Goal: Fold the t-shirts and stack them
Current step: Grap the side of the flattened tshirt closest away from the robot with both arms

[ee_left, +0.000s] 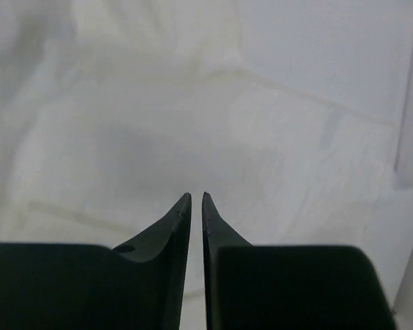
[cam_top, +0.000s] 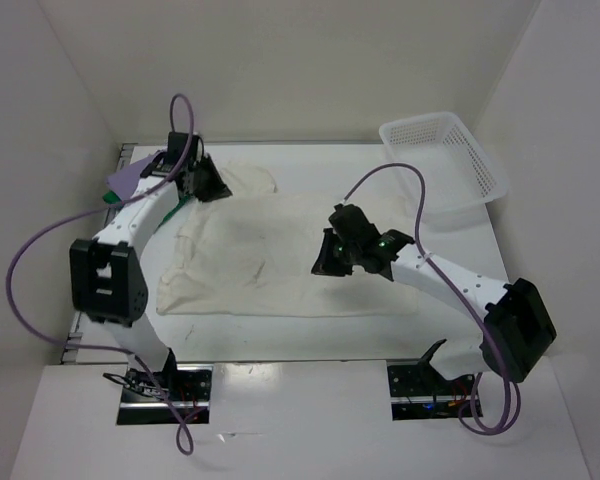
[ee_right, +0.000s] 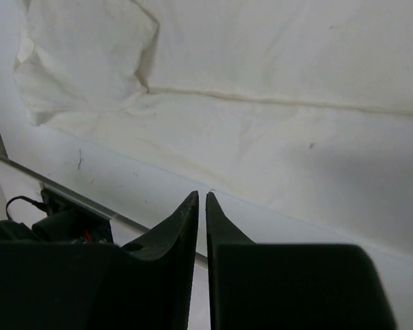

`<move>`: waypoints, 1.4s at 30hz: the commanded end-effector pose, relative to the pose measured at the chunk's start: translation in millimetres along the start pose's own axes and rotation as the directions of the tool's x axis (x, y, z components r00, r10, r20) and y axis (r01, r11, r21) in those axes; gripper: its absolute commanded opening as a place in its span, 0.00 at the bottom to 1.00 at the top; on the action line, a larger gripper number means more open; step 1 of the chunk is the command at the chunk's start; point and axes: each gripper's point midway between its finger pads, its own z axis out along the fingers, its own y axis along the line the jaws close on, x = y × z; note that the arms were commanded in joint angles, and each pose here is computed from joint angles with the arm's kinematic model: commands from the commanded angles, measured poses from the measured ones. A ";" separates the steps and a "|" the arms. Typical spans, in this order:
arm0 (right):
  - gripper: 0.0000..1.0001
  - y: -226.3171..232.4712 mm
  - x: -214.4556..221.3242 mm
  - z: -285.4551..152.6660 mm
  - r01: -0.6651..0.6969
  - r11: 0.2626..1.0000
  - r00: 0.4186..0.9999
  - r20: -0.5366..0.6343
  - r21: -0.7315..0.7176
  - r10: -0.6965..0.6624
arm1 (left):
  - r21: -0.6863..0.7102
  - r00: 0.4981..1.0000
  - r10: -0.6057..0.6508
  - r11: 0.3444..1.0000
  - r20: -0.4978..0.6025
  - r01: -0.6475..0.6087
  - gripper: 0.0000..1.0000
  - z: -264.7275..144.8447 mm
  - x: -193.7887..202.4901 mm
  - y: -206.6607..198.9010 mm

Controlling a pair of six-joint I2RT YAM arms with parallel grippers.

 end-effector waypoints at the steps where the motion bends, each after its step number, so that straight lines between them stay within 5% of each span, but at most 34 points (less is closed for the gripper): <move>1: 0.11 8.1 -23.5 -16.9 0.017 0.999 0.999 0.044 -0.049 -0.015 | 0.002 0.990 0.104 0.994 0.100 -0.105 0.18 66.5 -56.3 -12.9; 3: 0.09 6.8 -36.2 -19.5 0.014 0.998 0.998 0.064 -0.064 -0.010 | -0.001 0.967 0.164 0.986 0.196 -0.168 0.20 73.8 -113.3 -39.9; 4: 0.09 12.0 -41.0 -22.4 0.017 0.997 0.997 0.076 -0.075 -0.011 | -0.068 0.977 0.178 0.983 0.119 -0.171 0.20 113.5 -100.9 -21.0; 6: 0.09 11.9 -48.1 -23.7 0.030 0.997 0.996 0.086 -0.071 -0.024 | -0.114 0.941 0.218 0.974 0.259 -0.195 0.28 111.0 -154.0 -36.2; 10: 0.09 10.5 -53.8 -26.6 0.029 0.997 0.996 0.091 -0.072 -0.023 | -0.117 0.955 0.133 0.987 0.267 -0.105 0.46 156.6 -173.7 11.2; 18: 0.09 5.5 -54.2 -24.3 0.033 0.996 0.998 0.053 -0.082 -0.029 | -0.037 0.923 0.121 0.993 0.366 -0.115 0.52 175.0 -206.1 -2.4; 42: 0.11 3.9 -52.7 -16.4 0.018 0.994 1.000 0.021 -0.107 -0.016 | -0.049 0.935 0.147 0.989 0.322 -0.138 0.52 256.1 -172.2 26.0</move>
